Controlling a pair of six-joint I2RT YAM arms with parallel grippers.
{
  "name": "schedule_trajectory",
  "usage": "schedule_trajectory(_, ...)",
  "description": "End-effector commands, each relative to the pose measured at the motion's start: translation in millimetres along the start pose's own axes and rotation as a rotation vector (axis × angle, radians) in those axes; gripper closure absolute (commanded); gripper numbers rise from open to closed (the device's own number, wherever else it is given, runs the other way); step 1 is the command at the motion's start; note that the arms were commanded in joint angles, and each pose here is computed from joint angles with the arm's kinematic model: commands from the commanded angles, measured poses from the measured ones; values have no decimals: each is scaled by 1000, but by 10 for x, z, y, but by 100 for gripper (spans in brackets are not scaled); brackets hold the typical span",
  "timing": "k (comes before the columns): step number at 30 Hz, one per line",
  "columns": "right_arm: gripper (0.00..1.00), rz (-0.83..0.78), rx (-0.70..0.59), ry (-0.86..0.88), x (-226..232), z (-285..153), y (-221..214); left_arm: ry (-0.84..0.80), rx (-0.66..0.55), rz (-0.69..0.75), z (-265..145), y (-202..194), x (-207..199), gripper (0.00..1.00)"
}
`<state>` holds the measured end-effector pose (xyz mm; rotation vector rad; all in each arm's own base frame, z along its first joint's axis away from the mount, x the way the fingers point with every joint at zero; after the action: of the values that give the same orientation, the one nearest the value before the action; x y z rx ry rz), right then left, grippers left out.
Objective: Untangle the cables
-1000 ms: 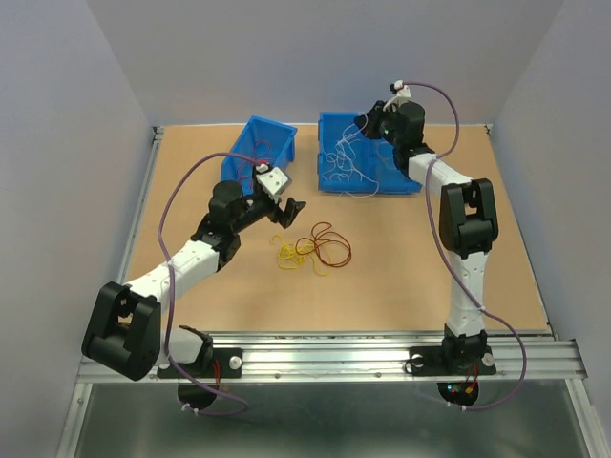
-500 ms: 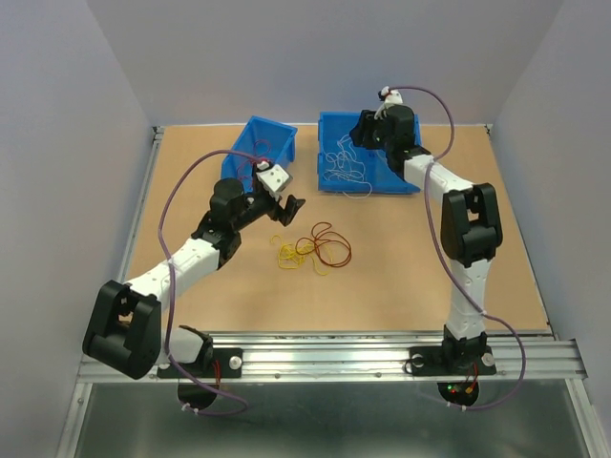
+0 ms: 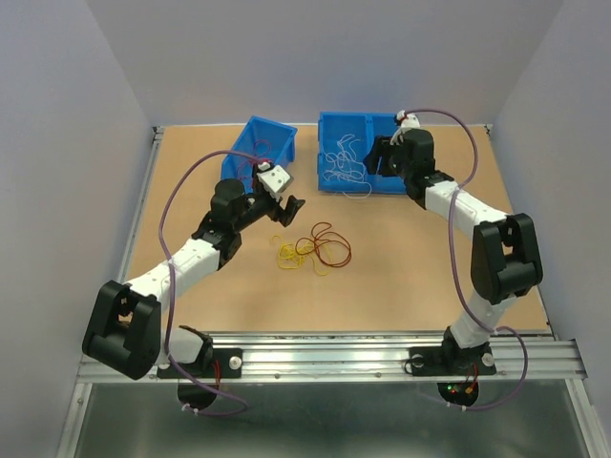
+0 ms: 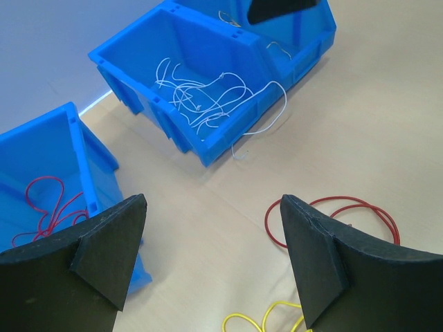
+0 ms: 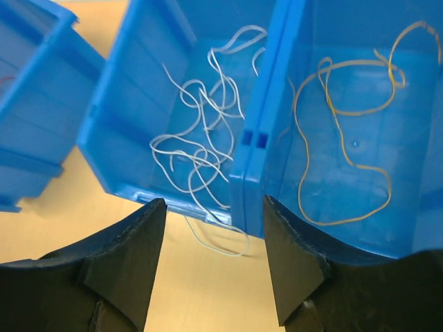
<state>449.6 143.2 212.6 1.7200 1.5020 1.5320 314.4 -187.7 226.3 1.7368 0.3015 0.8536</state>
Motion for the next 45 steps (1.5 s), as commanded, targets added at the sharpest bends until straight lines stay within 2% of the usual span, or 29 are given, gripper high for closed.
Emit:
schedule_trajectory(1,38,23,42,-66,-167,64,-217,36,-84,51,-24,291,111,11)
schedule_trajectory(11,45,111,125,-97,-371,368,-653,36,-82,53,-28,287,109,11)
schedule_trajectory(16,50,119,134,-102,-403,490,-697,36,-80,53,-27,282,104,11)
schedule_trajectory(22,60,111,140,-104,-405,421,-710,35,-81,53,-24,280,103,11)
schedule_trajectory(26,48,89,112,-120,-399,291,-640,35,-81,53,-21,282,105,11)
schedule_trajectory(27,41,85,104,-120,-389,254,-616,35,-81,53,-24,280,103,11)
schedule_trajectory(30,34,77,82,-125,-373,108,-565,37,-77,54,-20,271,110,11)
schedule_trajectory(36,32,43,125,-92,-312,-155,-606,34,-80,57,-18,276,105,11)
schedule_trajectory(45,39,54,224,-83,-336,-133,-781,34,-80,55,-25,278,102,11)
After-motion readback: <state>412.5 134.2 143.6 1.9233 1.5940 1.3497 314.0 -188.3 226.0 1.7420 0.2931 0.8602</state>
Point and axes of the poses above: each gripper's point midway between its finger pads, its own z axis out along the fingers, its own x axis along the line the jaws close on, y = z × x, the point moved 6 cm from there along -z, back along the fingers, and after that the axes turned 13 degrees about z, right-handed, at the moved point
